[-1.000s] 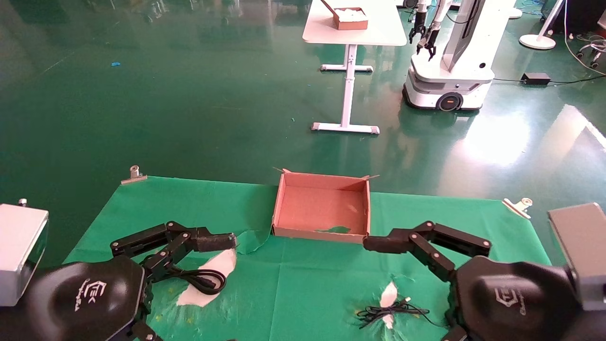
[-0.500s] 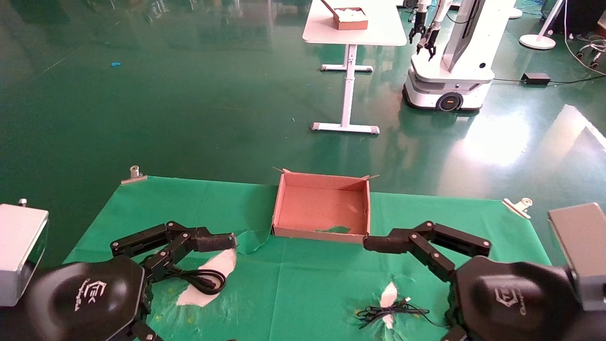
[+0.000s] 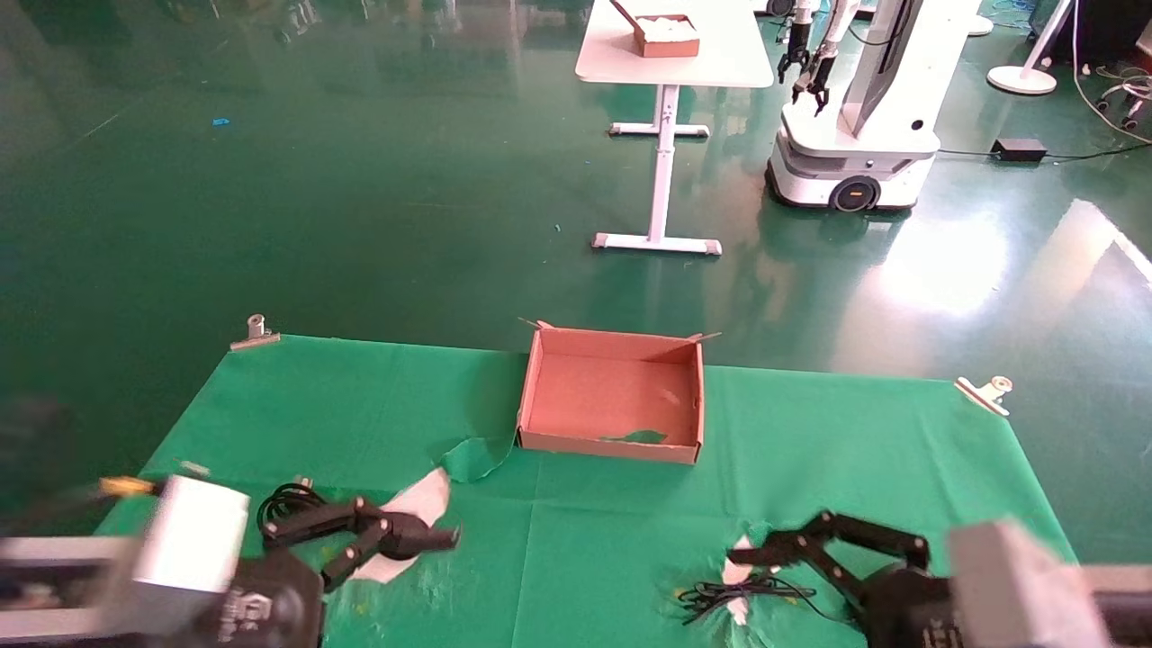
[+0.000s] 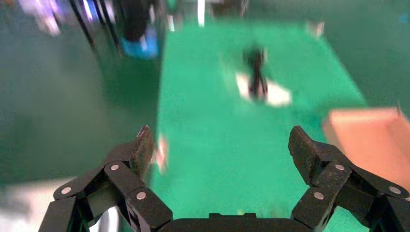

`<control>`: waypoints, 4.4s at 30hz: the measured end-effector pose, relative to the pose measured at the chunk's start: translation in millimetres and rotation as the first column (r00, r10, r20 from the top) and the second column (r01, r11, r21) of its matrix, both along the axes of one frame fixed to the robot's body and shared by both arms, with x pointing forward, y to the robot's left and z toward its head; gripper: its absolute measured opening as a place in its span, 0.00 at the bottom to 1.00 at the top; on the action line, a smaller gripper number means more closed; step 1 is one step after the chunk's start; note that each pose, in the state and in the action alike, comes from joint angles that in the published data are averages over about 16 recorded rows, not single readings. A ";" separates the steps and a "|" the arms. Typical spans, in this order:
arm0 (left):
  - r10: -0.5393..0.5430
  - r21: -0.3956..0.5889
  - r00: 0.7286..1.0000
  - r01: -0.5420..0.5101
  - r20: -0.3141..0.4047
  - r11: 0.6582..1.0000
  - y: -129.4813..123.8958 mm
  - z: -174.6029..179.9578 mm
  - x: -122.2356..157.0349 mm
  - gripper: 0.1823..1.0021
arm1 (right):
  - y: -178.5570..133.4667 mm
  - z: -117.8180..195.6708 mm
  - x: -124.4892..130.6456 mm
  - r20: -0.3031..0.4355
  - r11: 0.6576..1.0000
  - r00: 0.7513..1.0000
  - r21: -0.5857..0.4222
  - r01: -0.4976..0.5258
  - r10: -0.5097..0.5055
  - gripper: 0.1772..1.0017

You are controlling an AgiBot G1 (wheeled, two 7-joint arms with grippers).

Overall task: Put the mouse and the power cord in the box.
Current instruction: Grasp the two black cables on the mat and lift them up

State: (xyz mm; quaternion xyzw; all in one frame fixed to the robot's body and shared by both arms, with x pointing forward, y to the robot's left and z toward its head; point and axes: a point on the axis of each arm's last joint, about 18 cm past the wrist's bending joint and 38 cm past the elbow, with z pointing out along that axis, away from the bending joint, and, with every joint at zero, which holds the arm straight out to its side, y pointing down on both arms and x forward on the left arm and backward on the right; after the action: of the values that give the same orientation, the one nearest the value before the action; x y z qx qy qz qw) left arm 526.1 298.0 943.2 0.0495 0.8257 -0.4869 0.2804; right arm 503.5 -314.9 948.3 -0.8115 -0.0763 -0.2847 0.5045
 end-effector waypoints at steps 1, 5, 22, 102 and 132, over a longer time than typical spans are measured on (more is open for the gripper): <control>0.030 0.045 1.000 -0.030 0.002 0.999 0.8 -4.2 7.1 1.00 | -2.1 -3.8 3.6 0.001 0.999 1.000 -0.037 0.021 -0.021 1.00; 0.146 0.215 0.988 -0.152 0.043 0.965 6.2 -15.3 36.7 1.00 | -8.8 -13.6 17.7 0.019 0.983 0.996 -0.160 0.094 -0.092 1.00; 0.322 0.449 0.926 -0.378 0.199 0.810 10.6 -27.7 102.2 1.00 | -10.3 -15.5 34.7 0.038 0.958 0.988 -0.244 0.152 -0.147 1.00; 0.503 0.554 0.784 -0.616 0.364 0.560 1.5 -35.7 204.0 0.60 | 38.0 -58.6 190.4 0.157 0.752 0.939 -0.565 0.338 -0.304 0.64; 0.506 0.549 0.782 -0.619 0.364 0.562 2.4 -32.6 203.6 0.12 | 38.1 -57.2 189.8 0.159 0.755 0.939 -0.562 0.339 -0.303 0.05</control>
State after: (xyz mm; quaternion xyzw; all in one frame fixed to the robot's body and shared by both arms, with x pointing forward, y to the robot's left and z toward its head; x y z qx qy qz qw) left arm 729.7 300.4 910.6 -0.0841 0.8856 -0.0525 0.4538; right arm 693.3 -276.9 891.1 -0.9186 -0.0337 -0.3533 0.1737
